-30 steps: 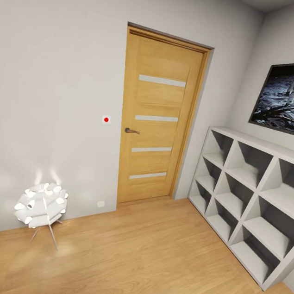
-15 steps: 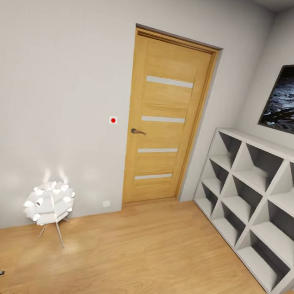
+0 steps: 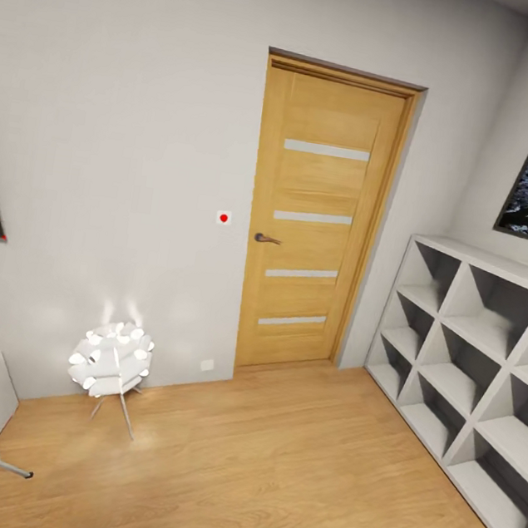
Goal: Attach the digital camera to the camera tripod in the bedroom.
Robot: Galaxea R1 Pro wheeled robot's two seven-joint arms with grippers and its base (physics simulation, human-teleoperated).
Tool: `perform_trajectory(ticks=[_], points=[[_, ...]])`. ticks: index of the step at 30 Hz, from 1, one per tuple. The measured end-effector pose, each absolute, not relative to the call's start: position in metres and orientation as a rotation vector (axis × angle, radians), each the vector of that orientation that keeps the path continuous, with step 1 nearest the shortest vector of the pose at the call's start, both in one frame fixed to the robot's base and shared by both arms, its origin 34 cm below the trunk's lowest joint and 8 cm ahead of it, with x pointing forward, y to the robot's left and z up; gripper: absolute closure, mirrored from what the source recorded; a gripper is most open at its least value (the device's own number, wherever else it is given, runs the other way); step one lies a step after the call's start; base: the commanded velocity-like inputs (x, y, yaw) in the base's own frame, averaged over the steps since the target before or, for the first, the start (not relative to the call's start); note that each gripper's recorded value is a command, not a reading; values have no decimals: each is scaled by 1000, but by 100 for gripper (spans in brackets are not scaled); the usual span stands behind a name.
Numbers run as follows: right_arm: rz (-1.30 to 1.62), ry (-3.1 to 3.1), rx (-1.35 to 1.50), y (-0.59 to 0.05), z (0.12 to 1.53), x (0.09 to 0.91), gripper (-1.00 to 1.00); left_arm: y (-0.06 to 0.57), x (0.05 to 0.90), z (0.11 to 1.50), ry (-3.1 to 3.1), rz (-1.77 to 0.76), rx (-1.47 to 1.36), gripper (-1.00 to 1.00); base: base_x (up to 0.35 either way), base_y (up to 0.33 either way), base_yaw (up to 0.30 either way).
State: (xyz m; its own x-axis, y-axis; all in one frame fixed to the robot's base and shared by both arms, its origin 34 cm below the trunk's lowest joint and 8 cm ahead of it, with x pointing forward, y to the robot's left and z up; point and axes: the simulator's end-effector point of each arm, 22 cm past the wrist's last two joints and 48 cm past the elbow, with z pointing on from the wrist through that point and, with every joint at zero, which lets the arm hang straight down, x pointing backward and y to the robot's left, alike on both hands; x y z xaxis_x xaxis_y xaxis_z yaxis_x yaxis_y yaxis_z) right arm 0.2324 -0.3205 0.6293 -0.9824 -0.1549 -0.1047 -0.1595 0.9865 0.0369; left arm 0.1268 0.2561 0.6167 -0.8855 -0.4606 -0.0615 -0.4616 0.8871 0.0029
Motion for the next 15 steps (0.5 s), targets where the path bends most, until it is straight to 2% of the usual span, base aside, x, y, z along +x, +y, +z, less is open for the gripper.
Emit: perform_trajectory(ticks=[8, 15], points=[[65, 3030, -240, -322, 629, 232, -100, 256, 127, 617, 2994, 27, -730, -100, 19, 0, 6], [63, 3030, -240, -323, 630, 232, -100, 256, 127, 617, 3000, 25, -712, -100, 230, 0, 1]])
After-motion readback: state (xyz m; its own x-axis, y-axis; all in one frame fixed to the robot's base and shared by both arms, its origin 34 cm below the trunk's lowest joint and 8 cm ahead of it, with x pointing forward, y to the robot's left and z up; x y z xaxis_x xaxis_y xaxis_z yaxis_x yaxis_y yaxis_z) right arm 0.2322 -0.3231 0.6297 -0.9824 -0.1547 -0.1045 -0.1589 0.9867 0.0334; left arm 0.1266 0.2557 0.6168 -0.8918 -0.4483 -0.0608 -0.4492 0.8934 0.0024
